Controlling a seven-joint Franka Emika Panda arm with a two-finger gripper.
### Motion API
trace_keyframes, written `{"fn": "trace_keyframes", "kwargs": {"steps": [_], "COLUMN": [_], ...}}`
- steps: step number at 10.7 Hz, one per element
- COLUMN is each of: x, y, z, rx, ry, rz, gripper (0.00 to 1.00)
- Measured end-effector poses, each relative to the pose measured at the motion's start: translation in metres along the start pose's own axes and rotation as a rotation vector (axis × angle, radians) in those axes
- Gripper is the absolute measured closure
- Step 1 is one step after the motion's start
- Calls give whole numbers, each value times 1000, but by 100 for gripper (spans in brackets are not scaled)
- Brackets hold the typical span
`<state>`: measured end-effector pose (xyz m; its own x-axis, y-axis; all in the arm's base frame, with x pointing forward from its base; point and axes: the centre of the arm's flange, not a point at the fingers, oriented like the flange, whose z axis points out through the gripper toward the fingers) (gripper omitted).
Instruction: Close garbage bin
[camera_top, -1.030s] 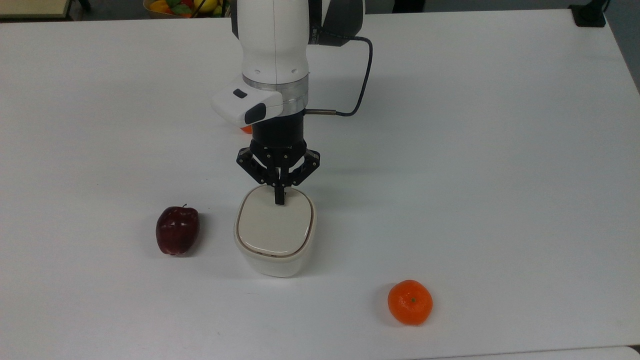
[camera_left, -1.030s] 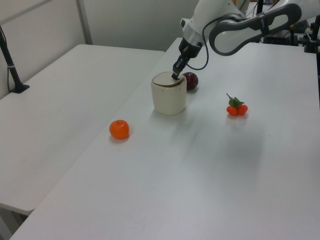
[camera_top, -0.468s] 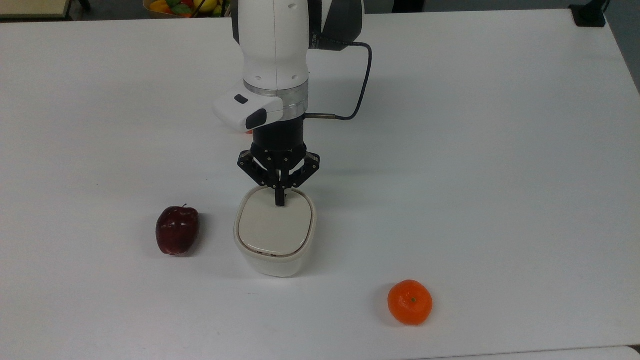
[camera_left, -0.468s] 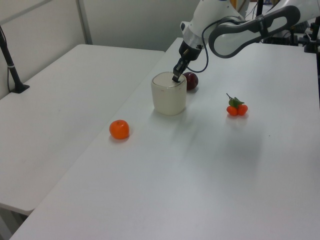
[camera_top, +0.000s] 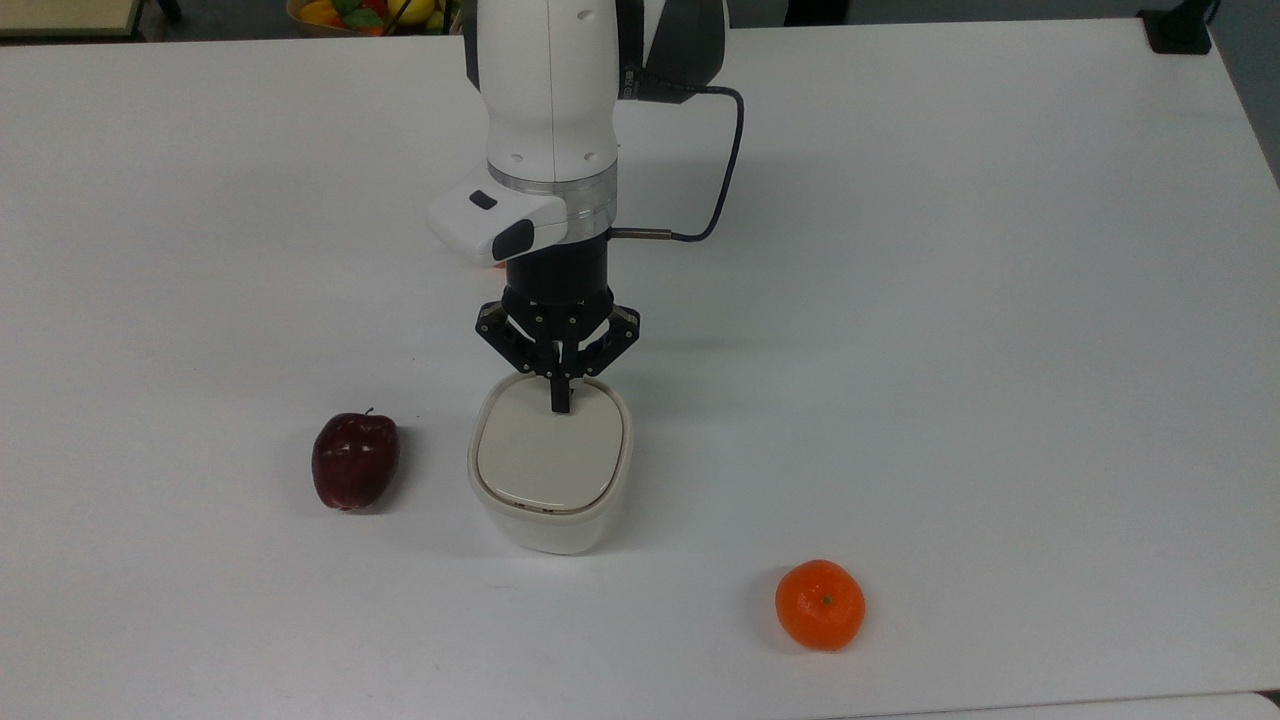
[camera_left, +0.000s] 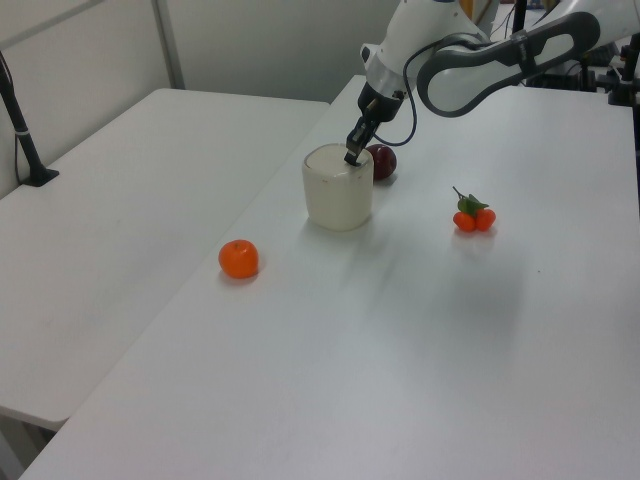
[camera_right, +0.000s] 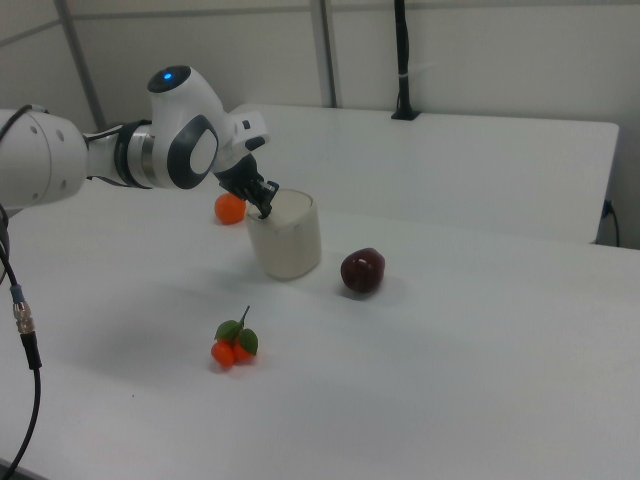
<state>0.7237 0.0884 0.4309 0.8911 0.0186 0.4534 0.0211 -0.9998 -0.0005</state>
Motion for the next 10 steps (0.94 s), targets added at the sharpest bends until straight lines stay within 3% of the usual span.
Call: {"fn": "trace_keyframes", "kwargs": {"steps": [10], "x": [1], "y": [1], "z": [-4], "rx": [-4], "ry": [-22], "rz": [1], "gripper": [99]}}
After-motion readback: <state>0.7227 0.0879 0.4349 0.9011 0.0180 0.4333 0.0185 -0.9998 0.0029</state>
